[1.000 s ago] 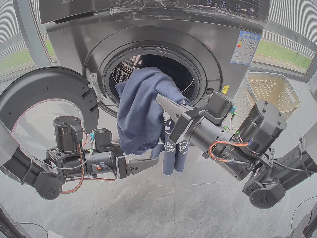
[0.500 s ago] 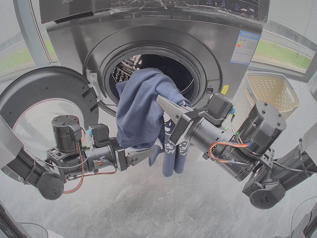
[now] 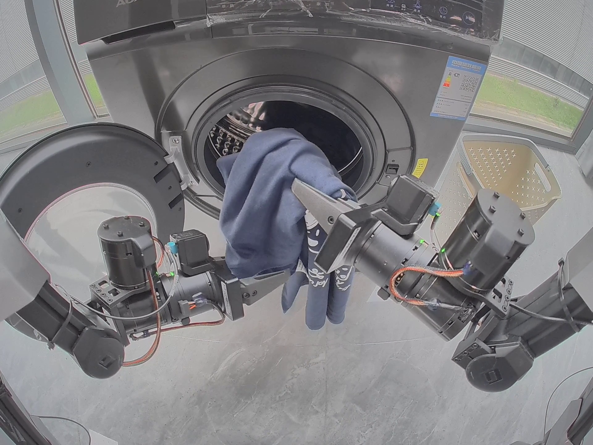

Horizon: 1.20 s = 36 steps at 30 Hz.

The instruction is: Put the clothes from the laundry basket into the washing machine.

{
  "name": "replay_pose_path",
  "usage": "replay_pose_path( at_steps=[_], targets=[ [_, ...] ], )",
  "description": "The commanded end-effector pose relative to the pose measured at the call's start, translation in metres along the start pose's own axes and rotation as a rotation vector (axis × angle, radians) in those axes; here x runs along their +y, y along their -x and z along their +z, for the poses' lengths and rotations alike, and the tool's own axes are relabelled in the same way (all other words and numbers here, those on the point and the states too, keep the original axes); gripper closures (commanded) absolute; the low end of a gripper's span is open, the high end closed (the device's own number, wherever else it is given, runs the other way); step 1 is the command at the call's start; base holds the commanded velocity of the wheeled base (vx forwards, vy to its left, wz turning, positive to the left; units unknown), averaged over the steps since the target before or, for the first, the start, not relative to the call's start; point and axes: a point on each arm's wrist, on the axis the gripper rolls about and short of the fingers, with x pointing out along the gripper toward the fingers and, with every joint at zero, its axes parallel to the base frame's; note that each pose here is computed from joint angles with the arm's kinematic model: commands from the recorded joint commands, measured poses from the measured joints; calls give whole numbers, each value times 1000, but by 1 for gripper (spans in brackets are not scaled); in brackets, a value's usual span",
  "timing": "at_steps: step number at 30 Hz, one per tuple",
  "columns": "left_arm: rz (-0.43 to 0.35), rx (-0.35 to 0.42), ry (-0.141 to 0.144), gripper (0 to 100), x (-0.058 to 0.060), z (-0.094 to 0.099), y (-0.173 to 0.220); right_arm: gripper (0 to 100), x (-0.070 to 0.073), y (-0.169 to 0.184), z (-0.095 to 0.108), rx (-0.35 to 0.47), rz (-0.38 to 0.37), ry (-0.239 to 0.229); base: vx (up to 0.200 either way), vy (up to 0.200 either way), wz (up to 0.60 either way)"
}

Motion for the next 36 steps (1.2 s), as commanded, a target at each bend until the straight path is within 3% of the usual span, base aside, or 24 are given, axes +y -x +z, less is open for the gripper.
replay_pose_path(
  at_steps=[1,17,18,22,26,31,36],
  targets=[
    [-2,-12,-7,100,-6,2,6,100,-1,0,-1,3,-2,0,0,0,0],
    [-69,-57,-42,100,-49,-3,46,100,-6,6,-18,65,-14,2,0,0,0],
    [-74,-65,-46,100,-51,-3,48,0,-7,5,-18,58,-13,2,0,0,0],
    [-80,-133,-63,100,-54,10,54,0,-12,7,-32,78,-17,13,0,0,0],
    [-80,-189,-67,100,-53,23,53,0,-16,18,-43,123,-25,67,0,0,0],
    [-39,-236,-61,100,-44,36,47,0,-16,29,-51,159,-14,105,0,0,0],
    [37,-288,-41,100,-32,47,43,0,-18,45,-56,215,-26,110,0,0,0]
  ],
)
